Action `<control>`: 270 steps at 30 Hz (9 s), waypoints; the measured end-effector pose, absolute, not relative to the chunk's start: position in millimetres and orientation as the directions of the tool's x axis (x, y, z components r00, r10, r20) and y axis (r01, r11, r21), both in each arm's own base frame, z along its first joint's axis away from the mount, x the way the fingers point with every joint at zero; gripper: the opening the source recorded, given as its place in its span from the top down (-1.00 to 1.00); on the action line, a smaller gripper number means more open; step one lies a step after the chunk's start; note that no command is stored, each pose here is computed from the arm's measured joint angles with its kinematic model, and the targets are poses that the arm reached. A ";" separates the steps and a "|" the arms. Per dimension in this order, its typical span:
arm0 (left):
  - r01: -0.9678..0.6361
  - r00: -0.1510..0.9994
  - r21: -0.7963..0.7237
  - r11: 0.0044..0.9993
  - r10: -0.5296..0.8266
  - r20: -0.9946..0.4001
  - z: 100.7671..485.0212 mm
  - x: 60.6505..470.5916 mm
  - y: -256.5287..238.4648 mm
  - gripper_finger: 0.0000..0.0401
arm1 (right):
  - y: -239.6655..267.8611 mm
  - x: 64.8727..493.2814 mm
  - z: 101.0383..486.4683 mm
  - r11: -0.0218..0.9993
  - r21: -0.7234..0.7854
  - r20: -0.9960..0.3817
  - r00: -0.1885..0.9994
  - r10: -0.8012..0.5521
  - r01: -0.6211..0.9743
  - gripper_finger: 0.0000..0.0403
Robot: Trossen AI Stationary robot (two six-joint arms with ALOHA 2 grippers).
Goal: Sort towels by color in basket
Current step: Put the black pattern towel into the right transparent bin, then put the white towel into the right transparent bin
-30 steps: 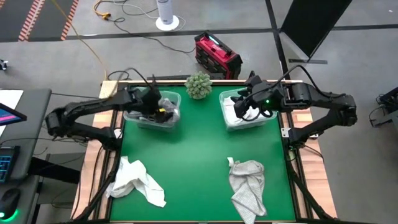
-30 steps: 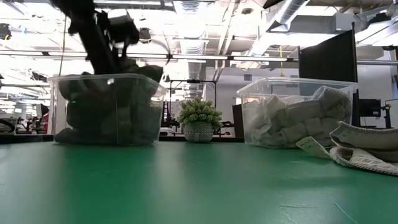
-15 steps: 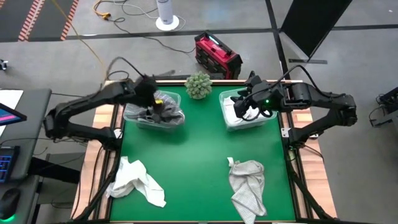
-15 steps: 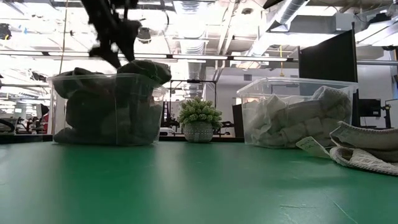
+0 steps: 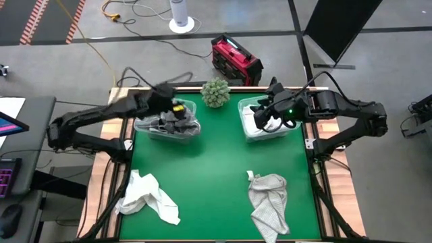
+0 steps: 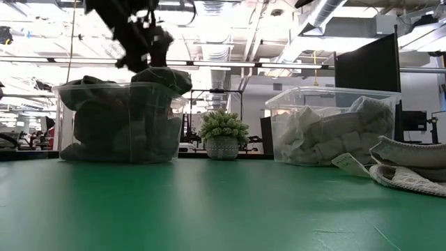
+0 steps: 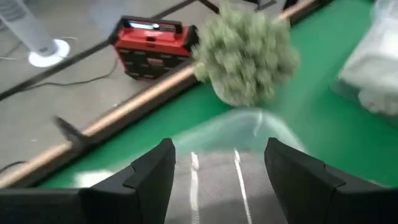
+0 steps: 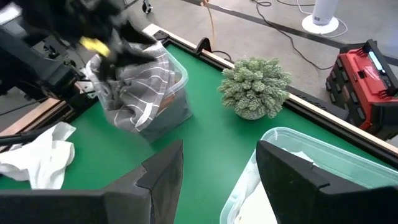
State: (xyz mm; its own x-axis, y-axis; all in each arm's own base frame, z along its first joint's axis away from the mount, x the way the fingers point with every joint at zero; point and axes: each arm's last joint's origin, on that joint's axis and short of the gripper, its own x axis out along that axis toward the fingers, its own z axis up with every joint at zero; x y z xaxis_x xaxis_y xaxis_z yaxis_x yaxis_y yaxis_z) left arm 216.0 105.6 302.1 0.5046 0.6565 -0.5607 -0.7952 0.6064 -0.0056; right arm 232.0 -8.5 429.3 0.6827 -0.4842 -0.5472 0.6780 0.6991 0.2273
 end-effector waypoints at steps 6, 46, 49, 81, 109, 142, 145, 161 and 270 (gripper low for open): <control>-0.808 0.506 -0.025 0.588 0.672 -0.541 232.0 214.5 92.7 -0.19 | -3.7 232.6 429.9 0.703 0.247 -0.541 0.697 -0.470 0.666 -0.13; -0.860 0.510 -0.080 0.505 0.839 -0.190 276.5 195.9 77.2 -0.19 | -3.7 234.2 432.1 0.704 0.265 -0.521 0.712 -0.471 0.659 -0.13; -0.860 0.510 -0.095 0.501 0.839 -0.192 275.9 197.3 77.6 -0.19 | -3.7 234.2 432.1 0.704 0.266 -0.521 0.713 -0.470 0.659 -0.13; -0.590 0.145 0.674 0.446 0.879 -0.455 194.7 237.2 93.2 0.06 | -3.9 235.2 433.6 0.688 0.303 -0.508 0.723 -0.468 0.659 -0.13; -0.591 0.107 0.766 0.255 0.965 -0.239 281.6 212.8 72.8 0.08 | -4.1 235.4 434.2 0.692 0.301 -0.504 0.726 -0.468 0.656 -0.13; -0.597 0.149 0.714 0.365 0.926 -0.348 291.1 233.9 83.6 0.08 | 0.4 235.2 433.9 0.719 0.276 -0.507 0.732 -0.455 0.638 -0.13; -0.622 0.102 0.715 0.320 0.938 -0.331 309.9 216.7 82.7 0.08 | 0.4 235.2 433.8 0.719 0.275 -0.507 0.732 -0.455 0.638 -0.13; -0.500 -0.124 0.801 0.329 0.888 -0.442 251.4 165.9 90.6 0.08 | 0.6 234.4 432.7 0.721 0.263 -0.517 0.725 -0.455 0.640 -0.13; -0.144 0.563 -0.084 0.986 0.012 -0.826 250.3 169.9 -110.8 0.98 | 39.8 288.3 424.5 0.793 0.378 -0.393 0.858 -0.330 0.478 -0.13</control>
